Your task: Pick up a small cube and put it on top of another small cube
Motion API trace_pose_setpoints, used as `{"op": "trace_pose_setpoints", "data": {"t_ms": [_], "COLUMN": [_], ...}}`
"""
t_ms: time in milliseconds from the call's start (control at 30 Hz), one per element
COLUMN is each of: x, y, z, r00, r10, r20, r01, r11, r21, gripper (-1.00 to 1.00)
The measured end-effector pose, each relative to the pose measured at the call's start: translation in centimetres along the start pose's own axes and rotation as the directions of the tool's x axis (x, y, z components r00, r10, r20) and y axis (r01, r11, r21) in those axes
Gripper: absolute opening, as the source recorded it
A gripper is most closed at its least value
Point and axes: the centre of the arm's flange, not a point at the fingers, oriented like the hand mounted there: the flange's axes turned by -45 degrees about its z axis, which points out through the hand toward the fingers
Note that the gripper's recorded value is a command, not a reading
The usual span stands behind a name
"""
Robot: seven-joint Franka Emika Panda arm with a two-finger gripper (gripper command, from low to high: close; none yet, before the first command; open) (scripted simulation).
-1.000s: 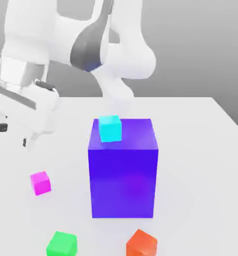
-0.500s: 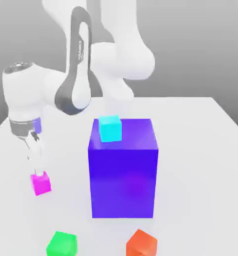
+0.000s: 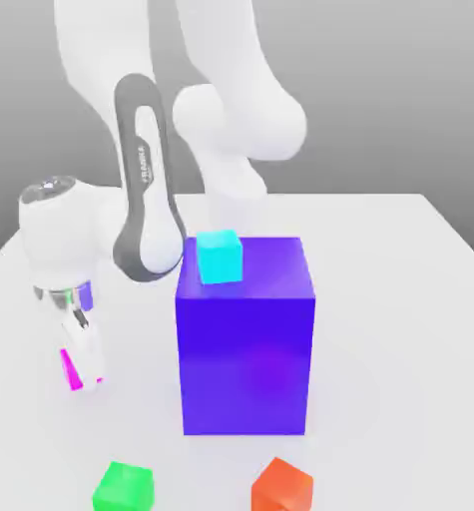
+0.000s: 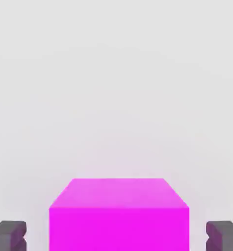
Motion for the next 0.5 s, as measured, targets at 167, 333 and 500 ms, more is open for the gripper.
{"op": "trace_pose_setpoints", "data": {"t_ms": [167,333,500], "x": [0.1,0.5,0.4], "y": [-0.1,-0.4,-0.3], "z": [-0.3,-2.8,-5.1], "r00": [1.000,1.000,1.000], "r10": [0.001,0.005,0.003], "r20": [-0.002,-0.008,-0.006], "r01": [-0.001,-0.004,-0.003], "r11": [1.000,1.000,1.000], "r21": [0.002,0.010,0.007], "gripper": [-1.00,-1.00,-1.00]}}
